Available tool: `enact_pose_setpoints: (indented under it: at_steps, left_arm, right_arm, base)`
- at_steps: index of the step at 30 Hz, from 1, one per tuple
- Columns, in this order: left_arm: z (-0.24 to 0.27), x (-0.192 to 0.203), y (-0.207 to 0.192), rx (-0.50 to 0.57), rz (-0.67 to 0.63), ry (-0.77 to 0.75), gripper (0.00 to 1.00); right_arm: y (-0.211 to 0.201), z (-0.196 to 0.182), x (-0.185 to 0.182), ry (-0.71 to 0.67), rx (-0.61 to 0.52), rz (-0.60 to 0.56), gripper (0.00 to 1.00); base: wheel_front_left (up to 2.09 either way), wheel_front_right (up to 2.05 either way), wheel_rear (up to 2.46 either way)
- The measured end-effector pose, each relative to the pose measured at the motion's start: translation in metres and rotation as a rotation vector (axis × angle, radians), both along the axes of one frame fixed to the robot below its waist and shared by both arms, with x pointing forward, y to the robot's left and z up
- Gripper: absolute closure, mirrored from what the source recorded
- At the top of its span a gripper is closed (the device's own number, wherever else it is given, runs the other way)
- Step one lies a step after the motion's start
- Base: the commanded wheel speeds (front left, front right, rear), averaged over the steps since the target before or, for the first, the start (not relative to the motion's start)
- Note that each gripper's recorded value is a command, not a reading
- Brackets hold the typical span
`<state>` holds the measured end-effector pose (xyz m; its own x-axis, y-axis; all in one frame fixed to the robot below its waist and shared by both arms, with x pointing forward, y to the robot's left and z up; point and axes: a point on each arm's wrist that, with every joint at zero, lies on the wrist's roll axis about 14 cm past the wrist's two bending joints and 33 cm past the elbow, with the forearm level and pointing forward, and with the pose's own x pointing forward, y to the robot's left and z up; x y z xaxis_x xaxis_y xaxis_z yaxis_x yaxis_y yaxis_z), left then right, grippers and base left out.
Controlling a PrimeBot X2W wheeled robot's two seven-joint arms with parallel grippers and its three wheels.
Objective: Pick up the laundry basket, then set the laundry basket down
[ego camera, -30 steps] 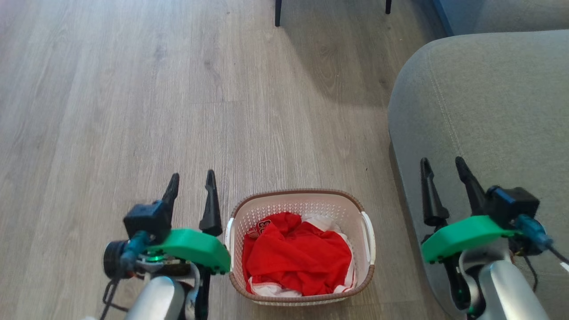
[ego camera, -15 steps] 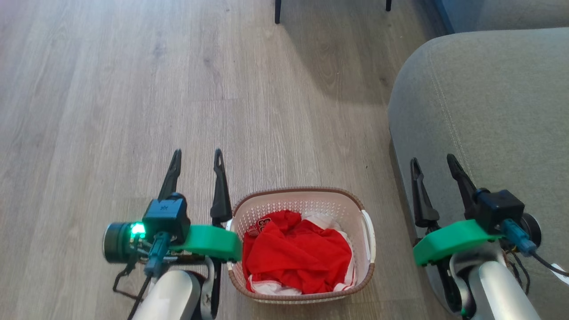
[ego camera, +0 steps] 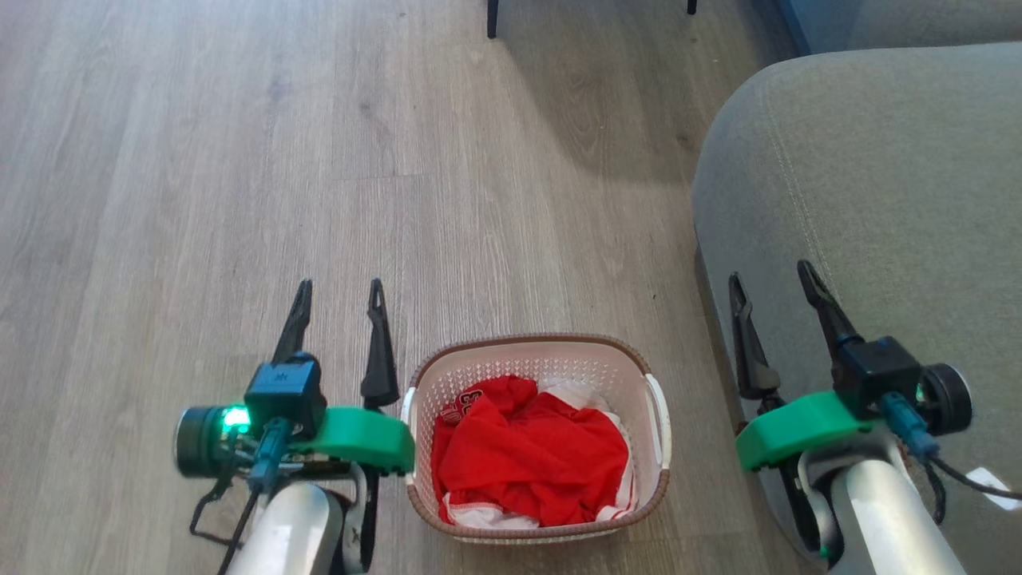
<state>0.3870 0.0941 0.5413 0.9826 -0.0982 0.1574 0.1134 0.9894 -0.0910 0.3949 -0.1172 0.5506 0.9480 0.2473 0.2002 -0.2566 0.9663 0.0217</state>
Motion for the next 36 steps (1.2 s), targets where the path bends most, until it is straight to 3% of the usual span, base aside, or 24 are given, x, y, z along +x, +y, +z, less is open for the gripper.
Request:
enact_pose_setpoints:
  at_steps: [9, 15, 36]
  left_arm:
    - [-0.001, 0.005, 0.015, -0.015, 0.052, 0.000, 0.00]
    - [-0.035, -0.001, 0.013, -0.063, 0.018, 0.112, 0.00]
    - [-0.047, -0.002, 0.013, -0.034, 0.008, 0.144, 0.00]
  right_arm:
    - [-0.009, -0.024, -0.001, 0.070, -0.011, -0.027, 0.00]
    - [-0.018, -0.038, -0.003, 0.117, -0.003, -0.054, 0.00]
    - [-0.018, -0.045, -0.004, 0.140, 0.008, -0.054, 0.00]
  base:
    - [0.00, 0.00, 0.00]
    - [0.00, 0.00, 0.00]
    - [0.00, 0.00, 0.00]
